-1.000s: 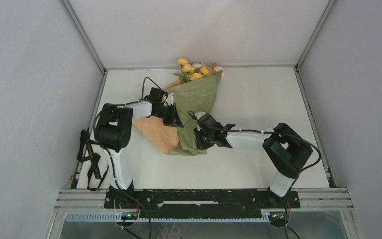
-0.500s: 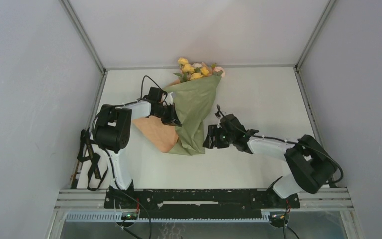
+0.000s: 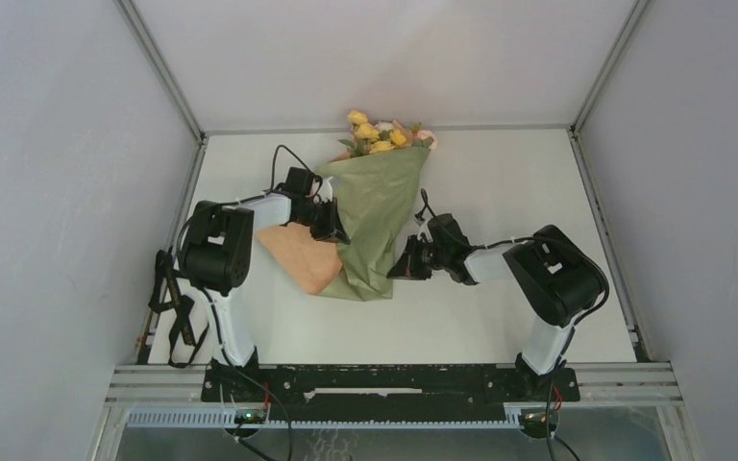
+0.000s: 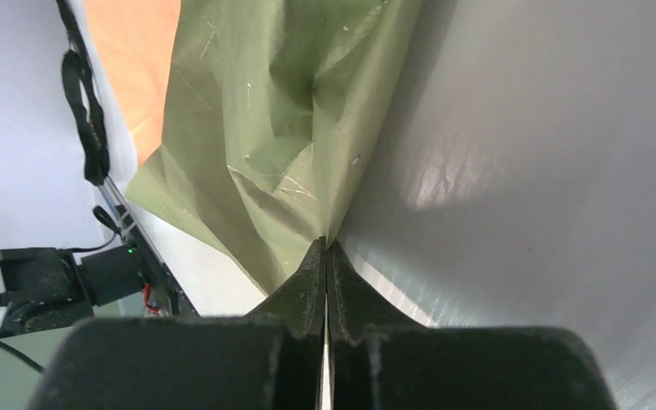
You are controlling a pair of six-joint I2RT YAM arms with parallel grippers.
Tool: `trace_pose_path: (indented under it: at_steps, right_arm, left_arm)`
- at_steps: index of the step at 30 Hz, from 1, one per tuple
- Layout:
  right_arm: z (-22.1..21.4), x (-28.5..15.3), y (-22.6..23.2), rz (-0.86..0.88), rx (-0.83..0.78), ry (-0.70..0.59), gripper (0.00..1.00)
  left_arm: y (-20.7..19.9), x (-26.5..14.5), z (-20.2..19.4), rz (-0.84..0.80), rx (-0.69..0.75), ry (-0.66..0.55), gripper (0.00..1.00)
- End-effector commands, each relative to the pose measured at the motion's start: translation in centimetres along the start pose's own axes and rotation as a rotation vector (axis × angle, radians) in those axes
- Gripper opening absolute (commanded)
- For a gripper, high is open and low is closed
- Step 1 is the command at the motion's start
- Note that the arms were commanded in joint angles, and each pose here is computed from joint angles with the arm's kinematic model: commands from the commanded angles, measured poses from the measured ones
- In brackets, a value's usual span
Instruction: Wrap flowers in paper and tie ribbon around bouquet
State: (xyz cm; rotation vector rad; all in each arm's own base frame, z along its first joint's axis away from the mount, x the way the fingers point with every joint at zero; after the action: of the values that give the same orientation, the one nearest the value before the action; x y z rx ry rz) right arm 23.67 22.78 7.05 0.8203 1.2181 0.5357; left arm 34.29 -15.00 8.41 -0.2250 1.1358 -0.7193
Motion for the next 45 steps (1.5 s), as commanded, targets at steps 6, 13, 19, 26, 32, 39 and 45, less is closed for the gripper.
trace_pose_path:
  at_steps: [6,13,19,26,32,39,45]
  right_arm:
    - [-2.5,-3.9,-2.1,0.013,0.065,-0.016,0.0]
    - [-6.2,-5.8,-4.9,-0.023,0.142,0.003,0.0]
    - [-8.7,-8.2,-5.2,-0.118,0.128,0.048,0.16]
    - [-2.7,-9.6,0.9,-0.043,-0.125,-0.11,0.29]
    - [4.5,-5.5,2.5,-0.078,-0.07,-0.155,0.52]
    - [9.5,-5.5,1.0,-0.099,0.017,-0.233,0.65]
    - [12.4,-3.9,0.3,-0.003,0.031,-0.176,0.63]
  left_arm:
    - [-0.5,-2.8,1.2,0.036,0.097,-0.081,0.0]
    - [-0.6,-0.5,-3.4,-0.003,0.079,0.064,0.0]
    - [-2.7,1.7,-5.8,-0.059,0.121,0.141,0.0]
    - [-2.1,2.1,-5.4,-0.001,0.133,0.136,0.0]
    - [-2.3,1.4,-5.0,0.023,0.16,0.115,0.0]
    - [-2.2,1.4,-4.9,0.028,0.174,0.112,0.0]
    - [-1.8,1.5,-4.4,0.07,0.195,0.118,0.0]
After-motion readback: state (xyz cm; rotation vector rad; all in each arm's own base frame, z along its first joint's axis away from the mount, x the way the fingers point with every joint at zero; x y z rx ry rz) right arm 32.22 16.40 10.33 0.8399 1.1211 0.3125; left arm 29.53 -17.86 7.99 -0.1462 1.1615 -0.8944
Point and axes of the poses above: each gripper's point midway between its finger pads, its own x axis out along the fingers, its own y axis along the line the jaws close on, z = x × y, the point moved 9 cm from there along -x, back along the fingers, and after that the axes turned 13 degrees about x, right-handed, at the moved point
